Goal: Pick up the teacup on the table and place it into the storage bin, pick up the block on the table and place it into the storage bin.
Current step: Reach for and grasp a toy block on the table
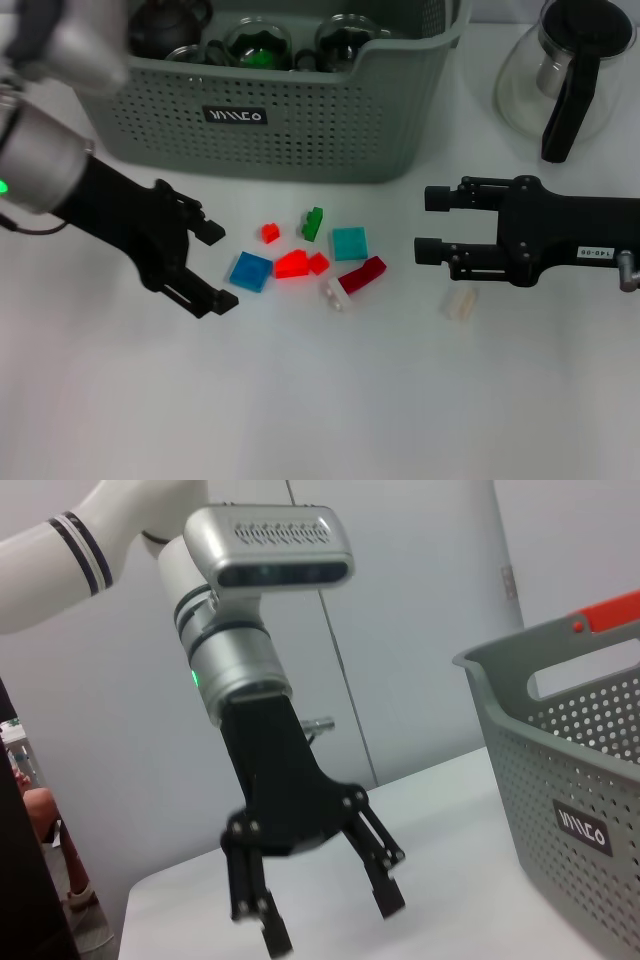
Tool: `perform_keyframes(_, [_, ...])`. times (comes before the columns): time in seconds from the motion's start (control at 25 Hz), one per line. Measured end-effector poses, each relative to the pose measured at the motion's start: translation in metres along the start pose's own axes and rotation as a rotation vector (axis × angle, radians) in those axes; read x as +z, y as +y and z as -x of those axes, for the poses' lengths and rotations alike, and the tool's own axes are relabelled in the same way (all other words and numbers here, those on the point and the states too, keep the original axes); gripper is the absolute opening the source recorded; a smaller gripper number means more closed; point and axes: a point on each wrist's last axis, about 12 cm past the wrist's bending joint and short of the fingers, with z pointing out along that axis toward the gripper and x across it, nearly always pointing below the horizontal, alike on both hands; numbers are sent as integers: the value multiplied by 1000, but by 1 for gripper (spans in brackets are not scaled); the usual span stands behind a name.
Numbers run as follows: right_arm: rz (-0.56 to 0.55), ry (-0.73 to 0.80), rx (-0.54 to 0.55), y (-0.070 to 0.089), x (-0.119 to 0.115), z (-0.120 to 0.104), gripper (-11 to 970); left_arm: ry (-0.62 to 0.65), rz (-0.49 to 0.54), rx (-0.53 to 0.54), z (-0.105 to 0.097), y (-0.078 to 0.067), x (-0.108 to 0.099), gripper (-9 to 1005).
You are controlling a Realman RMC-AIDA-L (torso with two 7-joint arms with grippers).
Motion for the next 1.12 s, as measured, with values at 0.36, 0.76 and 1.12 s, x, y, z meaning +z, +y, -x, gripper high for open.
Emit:
perform_keyframes(0.36, [-2,1,6,1,-1,-2,742,220,110,113,40,-2,45,900])
perform_keyframes(0.76, [-5,-3,7,2,0,-3,742,366,192,205,53,-6,76,901])
perform_keyframes(1.12, [-5,-2,3,1,1,-2,741,448,222,231,61,-2,94,900])
